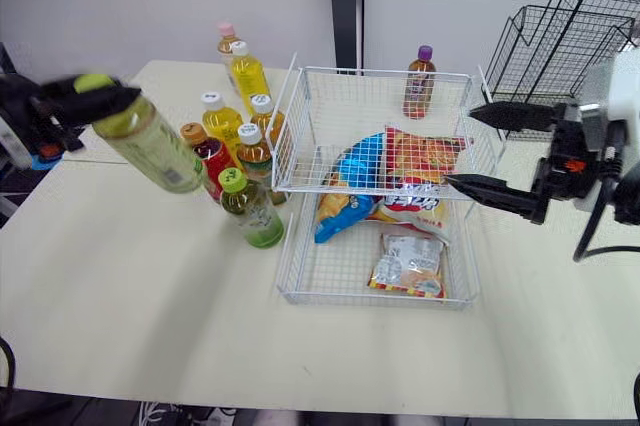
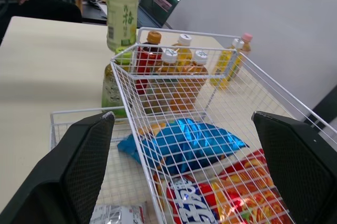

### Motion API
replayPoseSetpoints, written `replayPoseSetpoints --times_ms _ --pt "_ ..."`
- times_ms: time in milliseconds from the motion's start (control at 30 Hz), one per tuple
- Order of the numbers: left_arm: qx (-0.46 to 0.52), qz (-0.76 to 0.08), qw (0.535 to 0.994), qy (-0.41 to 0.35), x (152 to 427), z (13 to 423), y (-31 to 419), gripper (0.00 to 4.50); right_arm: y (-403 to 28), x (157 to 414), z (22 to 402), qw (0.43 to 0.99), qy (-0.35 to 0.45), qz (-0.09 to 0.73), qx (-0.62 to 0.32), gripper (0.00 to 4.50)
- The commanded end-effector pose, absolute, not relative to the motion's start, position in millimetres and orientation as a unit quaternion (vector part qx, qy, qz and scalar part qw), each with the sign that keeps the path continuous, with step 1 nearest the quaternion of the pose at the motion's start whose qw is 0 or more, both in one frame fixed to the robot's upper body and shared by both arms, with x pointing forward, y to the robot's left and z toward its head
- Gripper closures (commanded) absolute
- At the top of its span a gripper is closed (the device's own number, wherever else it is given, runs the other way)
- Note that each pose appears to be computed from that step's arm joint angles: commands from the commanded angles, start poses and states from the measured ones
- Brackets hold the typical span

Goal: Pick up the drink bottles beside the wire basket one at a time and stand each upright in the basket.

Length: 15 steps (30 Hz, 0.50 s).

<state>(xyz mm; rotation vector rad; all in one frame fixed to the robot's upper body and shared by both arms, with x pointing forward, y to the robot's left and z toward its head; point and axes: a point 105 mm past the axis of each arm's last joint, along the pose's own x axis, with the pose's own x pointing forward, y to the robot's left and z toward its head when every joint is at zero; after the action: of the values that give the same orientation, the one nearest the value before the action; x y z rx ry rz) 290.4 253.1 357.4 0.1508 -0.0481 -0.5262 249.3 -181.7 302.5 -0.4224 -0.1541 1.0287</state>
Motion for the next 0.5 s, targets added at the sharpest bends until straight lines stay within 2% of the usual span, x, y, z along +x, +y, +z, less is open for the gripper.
replayPoseSetpoints --times_ms 33,200,400,500 --pt "0.084 -0.289 0.950 -0.087 282 406 249 3.12 -192 238 316 0.857 -0.089 0.457 -0.221 0.00" --pt "0.064 -0.363 0.920 -0.130 296 456 216 3.12 -206 232 310 0.876 -0.078 0.424 -0.218 0.00" --pt "0.052 -0.486 0.865 -0.112 311 481 146 3.12 -220 228 297 0.899 -0.071 0.380 -0.205 0.00" --pt "0.052 -0.518 0.847 -0.107 315 489 123 3.12 -222 226 293 0.905 -0.069 0.369 -0.200 0.00"
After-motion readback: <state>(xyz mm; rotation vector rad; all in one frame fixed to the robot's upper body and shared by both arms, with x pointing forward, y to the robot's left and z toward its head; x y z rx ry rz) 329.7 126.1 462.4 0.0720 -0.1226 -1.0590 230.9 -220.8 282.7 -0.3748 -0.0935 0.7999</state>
